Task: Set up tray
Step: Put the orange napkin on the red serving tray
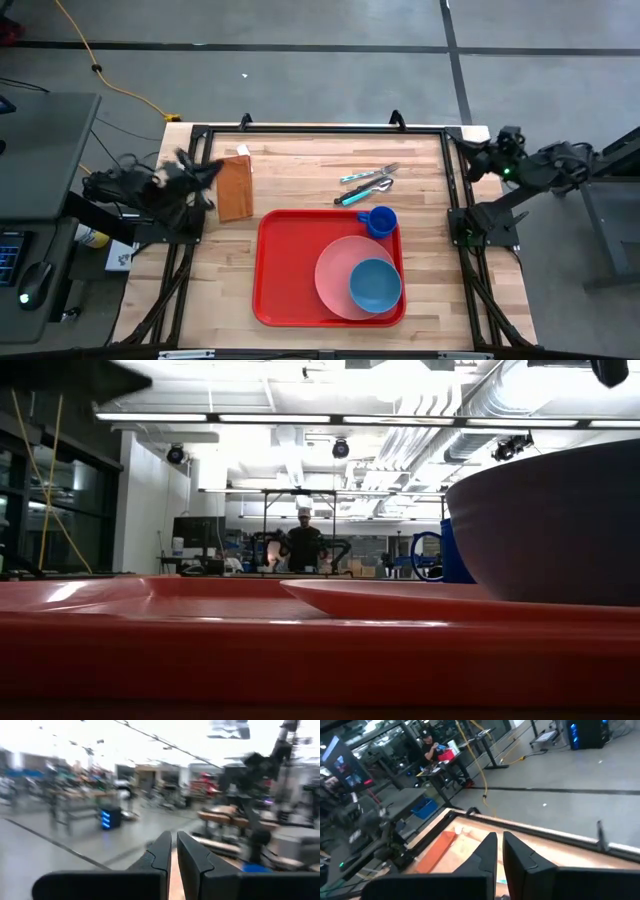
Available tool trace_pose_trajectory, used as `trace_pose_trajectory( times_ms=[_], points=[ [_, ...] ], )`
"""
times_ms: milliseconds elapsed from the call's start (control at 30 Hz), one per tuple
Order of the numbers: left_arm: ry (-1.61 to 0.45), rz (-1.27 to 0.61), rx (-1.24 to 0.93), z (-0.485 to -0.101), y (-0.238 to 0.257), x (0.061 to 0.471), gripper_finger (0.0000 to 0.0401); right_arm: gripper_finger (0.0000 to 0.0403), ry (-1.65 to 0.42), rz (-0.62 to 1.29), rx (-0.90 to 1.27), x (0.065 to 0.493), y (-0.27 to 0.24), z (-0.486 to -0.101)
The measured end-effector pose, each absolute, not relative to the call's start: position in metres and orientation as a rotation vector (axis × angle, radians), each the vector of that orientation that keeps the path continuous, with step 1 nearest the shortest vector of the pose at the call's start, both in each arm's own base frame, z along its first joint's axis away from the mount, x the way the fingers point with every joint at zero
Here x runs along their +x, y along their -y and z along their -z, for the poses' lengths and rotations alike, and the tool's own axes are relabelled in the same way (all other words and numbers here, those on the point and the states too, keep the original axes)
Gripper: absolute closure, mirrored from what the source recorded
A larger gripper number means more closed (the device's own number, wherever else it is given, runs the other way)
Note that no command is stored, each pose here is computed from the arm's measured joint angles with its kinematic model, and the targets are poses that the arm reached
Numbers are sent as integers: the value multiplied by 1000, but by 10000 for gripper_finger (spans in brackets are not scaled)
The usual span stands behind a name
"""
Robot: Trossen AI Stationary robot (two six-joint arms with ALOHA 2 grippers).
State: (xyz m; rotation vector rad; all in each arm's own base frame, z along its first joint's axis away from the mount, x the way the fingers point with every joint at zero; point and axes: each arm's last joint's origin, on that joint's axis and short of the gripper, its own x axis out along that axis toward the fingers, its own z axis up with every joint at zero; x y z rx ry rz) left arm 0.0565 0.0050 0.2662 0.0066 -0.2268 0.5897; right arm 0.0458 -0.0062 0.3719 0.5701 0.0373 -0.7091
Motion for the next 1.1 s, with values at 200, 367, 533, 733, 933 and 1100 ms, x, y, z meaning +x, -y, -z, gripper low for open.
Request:
trace_pose_trajectory(
  times_ms=[200, 367, 533, 733, 933, 1100],
  points=[
    [115, -771, 83, -318, -24, 10, 341, 398, -52, 687, 580, 48, 5, -348],
    [78, -921, 1, -336, -37, -24, 341, 400, -57, 671, 590, 43, 7, -335],
    [93, -1008, -46, -343, -41, -34, 341, 401, -63, 656, 598, 37, 9, -326],
    [82, -1054, -60, -350, -36, -19, 341, 401, -69, 641, 605, 30, 12, -320],
    [9, -1044, 41, -385, -33, -10, 341, 401, -61, 627, 612, 21, 17, -319],
    [-79, -978, 88, -420, -36, -19, 341, 402, -68, 597, 619, 14, 19, -317]
  ],
)
